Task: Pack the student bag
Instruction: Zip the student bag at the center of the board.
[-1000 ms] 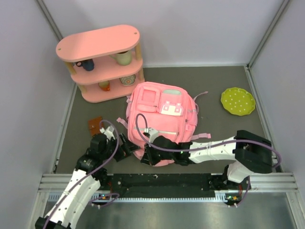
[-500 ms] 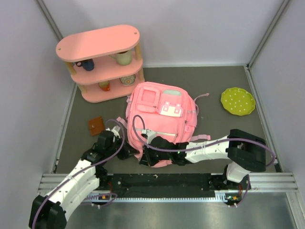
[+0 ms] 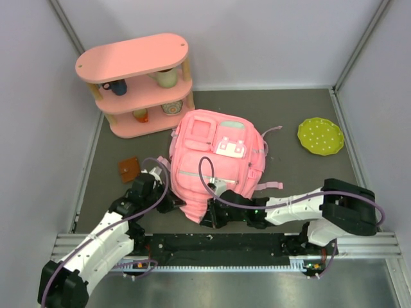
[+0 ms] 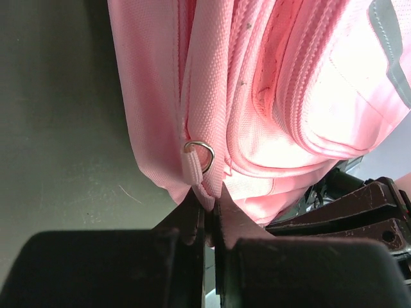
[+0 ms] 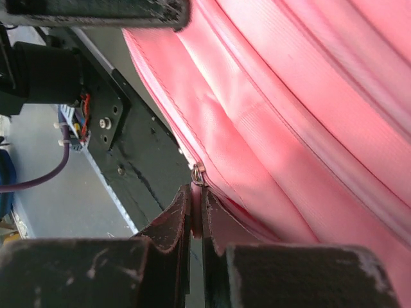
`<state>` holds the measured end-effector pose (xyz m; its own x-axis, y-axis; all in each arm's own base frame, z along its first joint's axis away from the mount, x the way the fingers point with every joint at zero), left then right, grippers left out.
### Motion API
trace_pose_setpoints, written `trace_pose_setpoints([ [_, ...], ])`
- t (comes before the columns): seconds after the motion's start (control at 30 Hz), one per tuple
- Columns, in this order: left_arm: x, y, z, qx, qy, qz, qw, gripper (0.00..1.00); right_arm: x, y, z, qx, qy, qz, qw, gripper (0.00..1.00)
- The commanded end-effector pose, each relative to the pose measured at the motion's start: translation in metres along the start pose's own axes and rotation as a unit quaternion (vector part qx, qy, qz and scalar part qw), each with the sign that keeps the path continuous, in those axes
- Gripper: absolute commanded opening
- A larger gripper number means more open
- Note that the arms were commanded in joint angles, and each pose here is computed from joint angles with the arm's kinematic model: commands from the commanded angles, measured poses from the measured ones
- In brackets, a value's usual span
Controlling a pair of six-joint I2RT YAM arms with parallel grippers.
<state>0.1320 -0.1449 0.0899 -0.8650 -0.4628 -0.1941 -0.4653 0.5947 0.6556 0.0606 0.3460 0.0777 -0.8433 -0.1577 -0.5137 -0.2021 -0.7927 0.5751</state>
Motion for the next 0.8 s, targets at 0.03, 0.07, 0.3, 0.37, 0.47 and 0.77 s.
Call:
trace_pose_setpoints([
  [0.03, -0.047, 0.012, -0.034, 0.034, -0.047, -0.122, 0.991, 0.0, 0.049, 0.029, -0.074, 0.158, -0.012, 0.075, 0.984, 0.0],
  [0.07, -0.046, 0.013, -0.032, 0.027, -0.047, -0.121, 0.991, 0.0, 0.052, 0.033, -0.079, 0.171, -0.017, 0.077, 0.982, 0.0],
  [0.3, -0.053, 0.02, -0.036, 0.018, -0.061, -0.135, 0.989, 0.0, 0.059, 0.057, -0.105, 0.208, -0.058, 0.04, 0.976, 0.0],
  [0.37, -0.054, 0.019, -0.036, 0.017, -0.062, -0.135, 0.989, 0.0, 0.058, 0.064, -0.111, 0.211, -0.076, 0.023, 0.974, 0.0],
  [0.47, -0.055, 0.021, -0.036, 0.016, -0.063, -0.138, 0.988, 0.0, 0.054, 0.071, -0.122, 0.218, -0.096, 0.001, 0.971, 0.0],
  [0.77, -0.051, 0.017, -0.039, 0.041, -0.064, -0.125, 0.989, 0.0, 0.028, 0.072, -0.12, 0.211, -0.046, -0.033, 0.976, 0.0],
])
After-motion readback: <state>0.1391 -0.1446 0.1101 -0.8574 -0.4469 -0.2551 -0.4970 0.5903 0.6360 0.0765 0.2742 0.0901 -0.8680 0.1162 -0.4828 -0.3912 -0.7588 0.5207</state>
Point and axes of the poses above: each gripper's point midway between its finger pads, its own y axis back along the fingers, its own z axis along the line the jaws close on, x = y × z, the point moved 4 cm from there along y, back along the fingers, and after that the axes turned 1 degree about y, right-handed, at the moved point
